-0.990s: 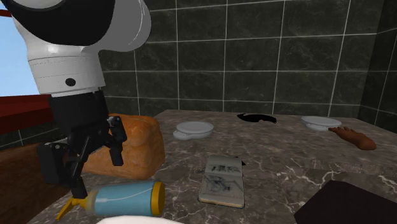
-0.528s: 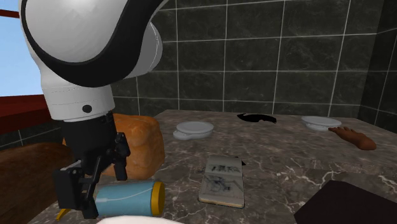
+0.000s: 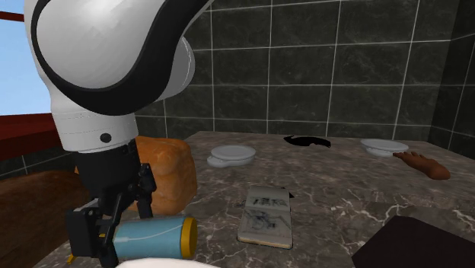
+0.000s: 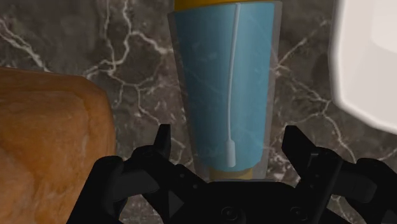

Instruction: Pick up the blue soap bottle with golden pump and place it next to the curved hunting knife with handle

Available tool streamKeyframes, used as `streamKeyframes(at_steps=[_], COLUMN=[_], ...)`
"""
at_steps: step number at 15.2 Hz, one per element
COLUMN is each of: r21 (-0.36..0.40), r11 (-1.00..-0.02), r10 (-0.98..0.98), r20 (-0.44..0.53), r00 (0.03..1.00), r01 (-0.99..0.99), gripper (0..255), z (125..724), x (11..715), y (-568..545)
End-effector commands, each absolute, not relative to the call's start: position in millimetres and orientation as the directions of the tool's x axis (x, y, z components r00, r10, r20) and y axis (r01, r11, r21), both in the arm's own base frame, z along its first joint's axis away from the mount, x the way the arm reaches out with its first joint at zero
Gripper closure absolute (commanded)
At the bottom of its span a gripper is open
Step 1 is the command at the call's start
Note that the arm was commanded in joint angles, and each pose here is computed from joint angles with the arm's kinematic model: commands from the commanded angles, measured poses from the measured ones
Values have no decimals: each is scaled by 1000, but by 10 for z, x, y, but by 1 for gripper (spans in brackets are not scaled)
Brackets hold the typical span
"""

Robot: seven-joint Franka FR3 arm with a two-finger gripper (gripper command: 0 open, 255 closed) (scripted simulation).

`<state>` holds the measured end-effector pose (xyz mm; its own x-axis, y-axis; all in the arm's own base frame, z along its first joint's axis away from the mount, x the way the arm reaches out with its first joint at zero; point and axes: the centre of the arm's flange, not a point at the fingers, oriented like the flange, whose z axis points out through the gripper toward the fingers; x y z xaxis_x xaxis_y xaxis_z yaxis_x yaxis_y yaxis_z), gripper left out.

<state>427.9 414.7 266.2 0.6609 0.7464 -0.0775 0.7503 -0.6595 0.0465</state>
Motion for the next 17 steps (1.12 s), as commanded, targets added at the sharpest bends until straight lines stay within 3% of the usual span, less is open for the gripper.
streamKeyframes(at_steps=[1,10,17], r21=[47,47,47], r11=[-659,-659,-659], r10=[746,746,746], r20=[-77,-77,-77], r00=[661,661,661], r01=[750,750,750], gripper=[255,255,255], z=[2661,2661,3031], x=[4278,4278,4278], y=[4147,4147,4147])
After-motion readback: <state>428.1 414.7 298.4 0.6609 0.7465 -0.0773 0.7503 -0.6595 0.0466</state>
